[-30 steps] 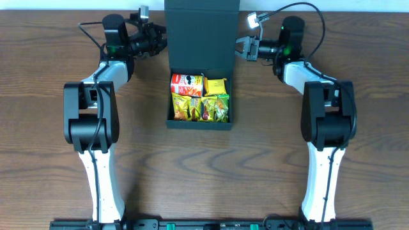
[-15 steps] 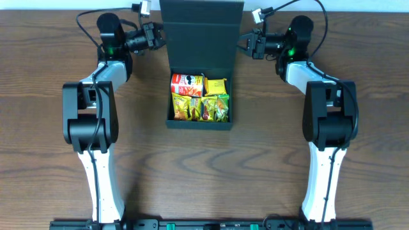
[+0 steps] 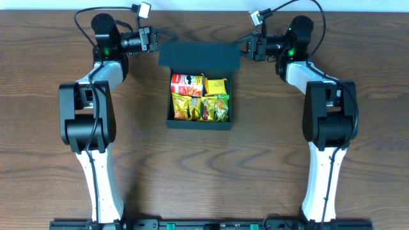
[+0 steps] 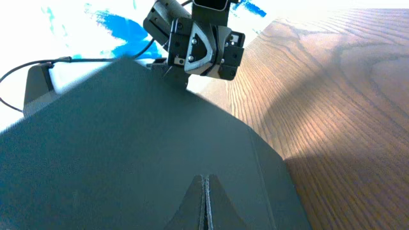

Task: Pack container

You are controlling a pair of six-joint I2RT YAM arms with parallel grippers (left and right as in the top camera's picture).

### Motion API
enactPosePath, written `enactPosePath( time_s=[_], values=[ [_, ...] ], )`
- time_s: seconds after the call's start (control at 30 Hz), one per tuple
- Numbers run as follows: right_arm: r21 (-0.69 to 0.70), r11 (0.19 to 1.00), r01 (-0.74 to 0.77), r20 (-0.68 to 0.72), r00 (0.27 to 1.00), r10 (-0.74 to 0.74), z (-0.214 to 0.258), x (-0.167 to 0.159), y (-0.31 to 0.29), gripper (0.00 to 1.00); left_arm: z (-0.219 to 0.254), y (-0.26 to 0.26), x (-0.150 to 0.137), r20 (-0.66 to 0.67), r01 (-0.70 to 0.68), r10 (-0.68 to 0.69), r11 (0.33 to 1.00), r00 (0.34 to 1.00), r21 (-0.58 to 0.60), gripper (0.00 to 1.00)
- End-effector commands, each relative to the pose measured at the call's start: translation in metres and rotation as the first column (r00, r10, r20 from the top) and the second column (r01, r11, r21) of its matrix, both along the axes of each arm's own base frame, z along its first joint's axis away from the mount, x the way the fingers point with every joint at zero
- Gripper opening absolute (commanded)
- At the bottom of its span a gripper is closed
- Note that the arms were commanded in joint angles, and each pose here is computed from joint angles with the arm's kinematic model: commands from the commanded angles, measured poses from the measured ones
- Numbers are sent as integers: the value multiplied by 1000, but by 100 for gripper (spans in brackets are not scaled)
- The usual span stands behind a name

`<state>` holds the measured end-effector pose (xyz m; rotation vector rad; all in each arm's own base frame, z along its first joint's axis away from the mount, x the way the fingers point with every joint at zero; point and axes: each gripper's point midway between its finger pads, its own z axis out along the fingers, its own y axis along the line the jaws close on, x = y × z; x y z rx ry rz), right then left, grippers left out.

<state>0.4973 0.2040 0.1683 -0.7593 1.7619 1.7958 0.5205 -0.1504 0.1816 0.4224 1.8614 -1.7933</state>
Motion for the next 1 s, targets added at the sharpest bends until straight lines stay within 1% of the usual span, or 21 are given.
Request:
enactPosePath(
  time_s=[0.0,0.27,0.37,0.43,0.47,0.5,0.53,0.57,0.6,0.63,0.67,0.7,0.73,0.77,0.83,0.87,0.9,0.97],
  values=[
    [-1,1000,-18,7,1000,18,5,-2,2,1,0,4,-2,32,19,-19,1000,999,6,6],
    [-2,1000,-20,-13,1000,20,5,-2,3,1,0,3,-6,32,40,-40,999,999,8,6],
    [2,1000,1,-5,1000,-1,6,2,3,2,1,4,0,32,7,-7,1000,999,5,6],
    [13,997,82,4,997,-82,7,16,2,1,2,6,14,30,-75,75,997,997,-2,6],
    [18,990,138,-7,990,-138,7,26,0,2,1,10,26,13,-147,147,989,989,-7,6],
    [16,972,236,-54,971,-235,4,43,-4,2,-5,16,42,-41,-245,245,969,969,-3,6],
    [-4,938,346,-122,931,-344,-4,62,-9,2,-14,24,57,-102,-337,336,941,936,14,6],
    [-62,869,490,-230,841,-490,-21,88,-21,2,-36,40,79,-211,-484,488,872,847,74,6],
    [-109,819,563,-276,775,-569,-34,100,-29,2,-56,53,89,-294,-566,579,813,761,137,6],
    [-161,770,617,-311,709,-633,-47,109,-37,2,-75,64,95,-362,-624,650,754,668,202,6],
    [-205,731,651,-332,656,-678,-58,114,-44,2,-89,73,97,-405,-655,693,711,596,254,6],
    [-241,702,671,-345,616,-708,-67,117,-48,2,-100,78,97,-424,-668,721,683,548,297,6],
    [-276,679,680,-359,582,-729,-76,118,-51,2,-108,81,95,-426,-668,735,668,526,328,6],
    [-303,669,679,-366,565,-740,-83,117,-52,2,-112,81,93,-419,-659,739,667,527,347,6],
    [-338,668,663,-369,559,-742,-91,112,-52,1,-115,75,86,-423,-623,714,697,557,356,6],
    [-348,676,650,-371,566,-736,-91,109,-50,2,-109,71,83,-426,-601,690,722,585,344,5],
    [-353,677,646,-351,579,-736,-84,107,-51,1,-96,70,81,-408,-594,678,734,611,330,6],
    [-345,675,652,-278,616,-737,-61,105,-51,2,-69,74,80,-332,-609,696,718,637,336,6]
  ],
)
